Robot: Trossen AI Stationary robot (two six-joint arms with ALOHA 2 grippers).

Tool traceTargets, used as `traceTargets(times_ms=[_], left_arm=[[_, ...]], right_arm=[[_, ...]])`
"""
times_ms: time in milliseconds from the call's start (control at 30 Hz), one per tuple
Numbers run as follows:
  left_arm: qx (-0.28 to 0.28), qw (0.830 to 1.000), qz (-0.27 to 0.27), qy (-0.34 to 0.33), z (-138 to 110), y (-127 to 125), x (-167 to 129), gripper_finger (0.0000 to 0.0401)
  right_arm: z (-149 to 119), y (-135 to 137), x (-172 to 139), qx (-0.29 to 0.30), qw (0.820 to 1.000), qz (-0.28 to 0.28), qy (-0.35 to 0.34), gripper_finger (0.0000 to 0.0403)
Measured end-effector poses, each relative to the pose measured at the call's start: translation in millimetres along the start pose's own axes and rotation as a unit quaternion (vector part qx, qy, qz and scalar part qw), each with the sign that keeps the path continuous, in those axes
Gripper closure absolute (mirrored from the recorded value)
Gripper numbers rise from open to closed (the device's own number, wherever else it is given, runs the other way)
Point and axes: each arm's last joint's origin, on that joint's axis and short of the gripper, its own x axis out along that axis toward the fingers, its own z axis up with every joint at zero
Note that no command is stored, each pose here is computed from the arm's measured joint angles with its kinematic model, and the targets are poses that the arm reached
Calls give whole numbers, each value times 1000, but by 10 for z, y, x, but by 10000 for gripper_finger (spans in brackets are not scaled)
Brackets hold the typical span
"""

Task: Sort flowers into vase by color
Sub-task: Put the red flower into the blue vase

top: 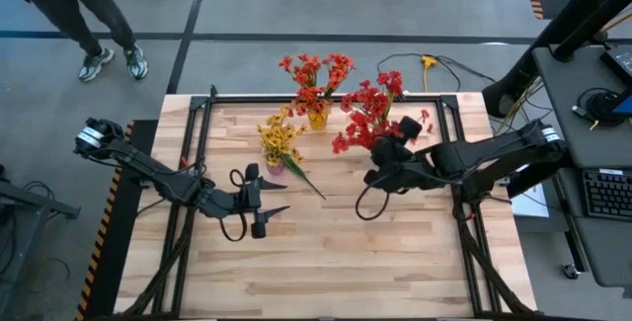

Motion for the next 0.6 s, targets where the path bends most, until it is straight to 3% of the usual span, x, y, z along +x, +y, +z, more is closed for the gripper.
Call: traceTargets(times_ms=[600], left_arm=[[0, 1000, 0, 0, 0, 0, 0, 174]], right_arm=[[-186, -31, 175, 30, 999, -26, 34, 335]])
